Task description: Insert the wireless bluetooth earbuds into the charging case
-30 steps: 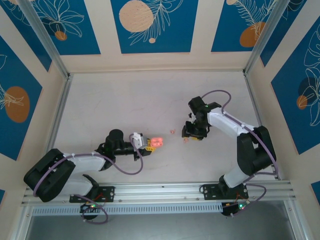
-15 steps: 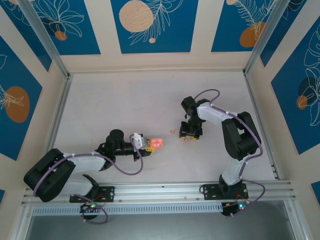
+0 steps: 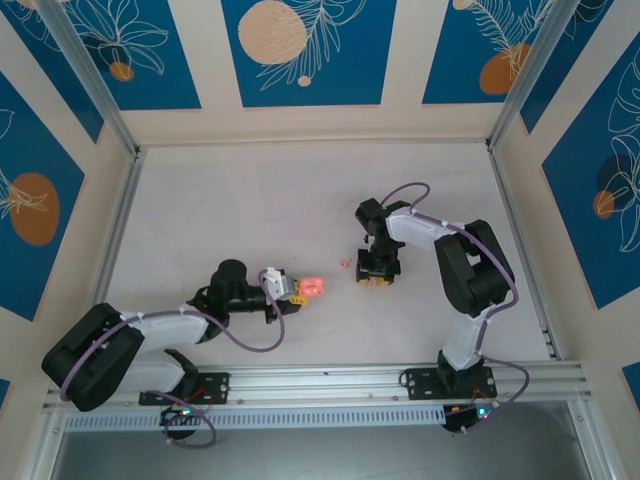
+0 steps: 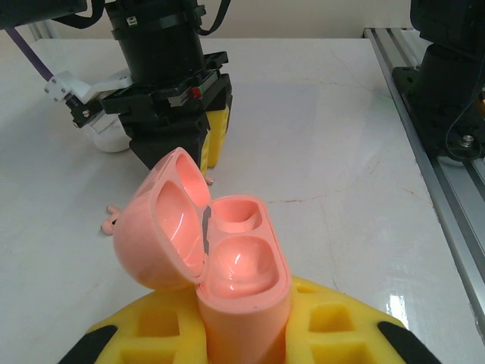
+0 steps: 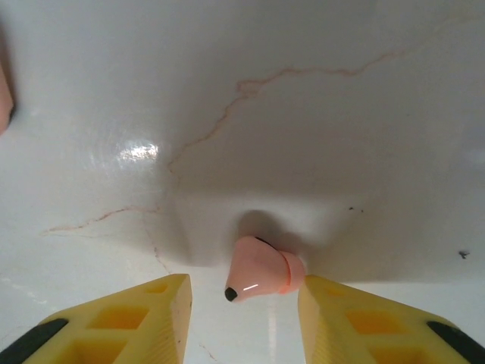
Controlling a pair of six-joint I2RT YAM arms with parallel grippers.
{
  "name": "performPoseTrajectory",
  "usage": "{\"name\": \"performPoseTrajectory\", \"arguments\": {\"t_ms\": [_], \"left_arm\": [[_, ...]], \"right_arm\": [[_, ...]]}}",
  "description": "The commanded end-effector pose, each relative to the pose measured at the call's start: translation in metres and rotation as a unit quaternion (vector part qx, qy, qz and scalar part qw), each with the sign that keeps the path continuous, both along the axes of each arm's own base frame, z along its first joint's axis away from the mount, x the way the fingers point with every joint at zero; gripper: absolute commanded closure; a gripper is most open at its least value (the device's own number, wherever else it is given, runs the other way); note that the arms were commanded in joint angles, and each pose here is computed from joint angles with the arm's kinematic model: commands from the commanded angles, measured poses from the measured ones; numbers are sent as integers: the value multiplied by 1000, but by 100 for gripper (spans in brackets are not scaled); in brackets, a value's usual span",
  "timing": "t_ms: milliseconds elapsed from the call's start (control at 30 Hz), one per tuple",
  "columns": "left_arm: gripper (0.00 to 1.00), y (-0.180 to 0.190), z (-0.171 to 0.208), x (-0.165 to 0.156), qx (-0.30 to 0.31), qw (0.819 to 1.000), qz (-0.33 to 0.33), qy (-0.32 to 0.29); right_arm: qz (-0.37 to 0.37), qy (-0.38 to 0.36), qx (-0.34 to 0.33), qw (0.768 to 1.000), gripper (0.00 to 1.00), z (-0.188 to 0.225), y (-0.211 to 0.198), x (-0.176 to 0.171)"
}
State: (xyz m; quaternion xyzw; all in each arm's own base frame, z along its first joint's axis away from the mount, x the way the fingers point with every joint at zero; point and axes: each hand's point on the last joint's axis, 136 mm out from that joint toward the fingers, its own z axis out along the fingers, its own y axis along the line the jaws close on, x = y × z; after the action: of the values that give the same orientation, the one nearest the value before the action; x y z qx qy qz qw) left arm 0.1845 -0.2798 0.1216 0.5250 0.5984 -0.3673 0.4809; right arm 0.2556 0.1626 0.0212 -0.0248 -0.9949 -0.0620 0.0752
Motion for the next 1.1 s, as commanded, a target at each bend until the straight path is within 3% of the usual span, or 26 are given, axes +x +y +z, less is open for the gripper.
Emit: {"name": "performPoseTrajectory", "arguments": {"t_ms": [0, 300, 667, 833, 1067], "left_arm": [[84, 5, -1, -1, 7, 1000, 3, -10], [84, 7, 0, 0, 11, 1000, 11, -14], [84, 8, -3, 1, 16, 1000, 15, -10], [84, 9, -3, 0, 16, 1000, 16, -9], [84, 9, -2, 0, 16, 1000, 17, -8]], "right_arm": [[-6, 6, 0, 1000, 59, -1, 3, -1], [-7, -2, -2, 1000, 55, -4, 0, 5], [-2, 2, -7, 1000, 67, -8, -4, 8], [2, -2, -7, 1000, 61, -5, -3, 13], [7, -10, -15, 1000, 61, -1, -5, 18]]}}
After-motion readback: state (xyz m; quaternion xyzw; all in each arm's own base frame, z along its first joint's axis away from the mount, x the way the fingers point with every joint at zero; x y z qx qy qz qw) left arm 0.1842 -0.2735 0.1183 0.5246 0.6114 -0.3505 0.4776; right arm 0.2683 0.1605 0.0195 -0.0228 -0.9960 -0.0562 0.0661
